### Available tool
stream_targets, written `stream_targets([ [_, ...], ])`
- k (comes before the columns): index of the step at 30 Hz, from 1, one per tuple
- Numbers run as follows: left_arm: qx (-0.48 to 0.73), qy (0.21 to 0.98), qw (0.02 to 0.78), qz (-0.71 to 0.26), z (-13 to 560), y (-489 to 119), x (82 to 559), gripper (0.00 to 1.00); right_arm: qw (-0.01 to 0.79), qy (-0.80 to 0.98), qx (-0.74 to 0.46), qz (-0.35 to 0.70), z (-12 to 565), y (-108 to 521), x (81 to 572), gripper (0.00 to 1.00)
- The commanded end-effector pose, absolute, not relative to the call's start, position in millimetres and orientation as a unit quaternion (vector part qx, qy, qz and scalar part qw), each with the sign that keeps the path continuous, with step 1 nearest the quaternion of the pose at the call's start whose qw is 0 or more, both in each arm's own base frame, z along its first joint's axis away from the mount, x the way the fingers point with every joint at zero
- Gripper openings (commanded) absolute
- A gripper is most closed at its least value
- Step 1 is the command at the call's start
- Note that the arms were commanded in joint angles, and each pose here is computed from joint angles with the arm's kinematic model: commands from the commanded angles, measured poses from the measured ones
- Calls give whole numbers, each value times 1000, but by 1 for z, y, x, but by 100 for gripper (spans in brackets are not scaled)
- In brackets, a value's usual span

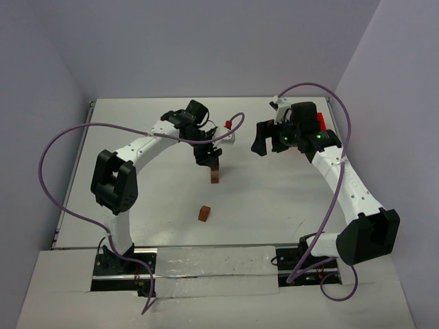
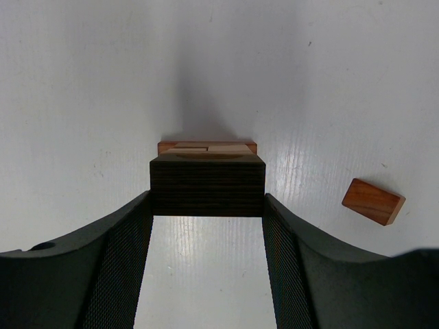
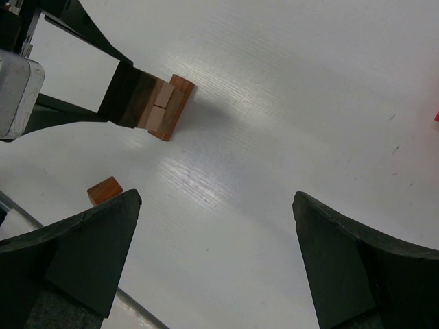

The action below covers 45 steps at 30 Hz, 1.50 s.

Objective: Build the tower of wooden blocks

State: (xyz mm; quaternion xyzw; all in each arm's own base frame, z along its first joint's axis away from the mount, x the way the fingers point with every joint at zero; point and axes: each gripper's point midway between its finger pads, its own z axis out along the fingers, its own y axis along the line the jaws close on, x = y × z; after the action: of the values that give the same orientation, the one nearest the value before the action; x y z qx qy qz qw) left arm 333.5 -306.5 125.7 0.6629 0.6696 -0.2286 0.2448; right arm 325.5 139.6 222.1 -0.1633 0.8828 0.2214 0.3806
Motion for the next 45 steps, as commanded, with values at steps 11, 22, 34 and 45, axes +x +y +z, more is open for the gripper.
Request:
stream_targets([
  [11, 665, 625, 322, -251, 224, -304, 317, 99, 402, 872, -154, 234, 246, 145, 329, 100],
  [22, 465, 655, 506, -314, 353, -209, 304, 99, 369, 802, -412, 227, 231, 221, 244, 96],
  [34, 160, 749, 584, -271, 364, -120, 298, 99, 119, 867, -404, 266, 154, 319, 164, 67],
  [45, 17, 768, 607, -202, 350, -71, 301, 99, 101, 939, -281, 172, 117, 365, 154, 82],
])
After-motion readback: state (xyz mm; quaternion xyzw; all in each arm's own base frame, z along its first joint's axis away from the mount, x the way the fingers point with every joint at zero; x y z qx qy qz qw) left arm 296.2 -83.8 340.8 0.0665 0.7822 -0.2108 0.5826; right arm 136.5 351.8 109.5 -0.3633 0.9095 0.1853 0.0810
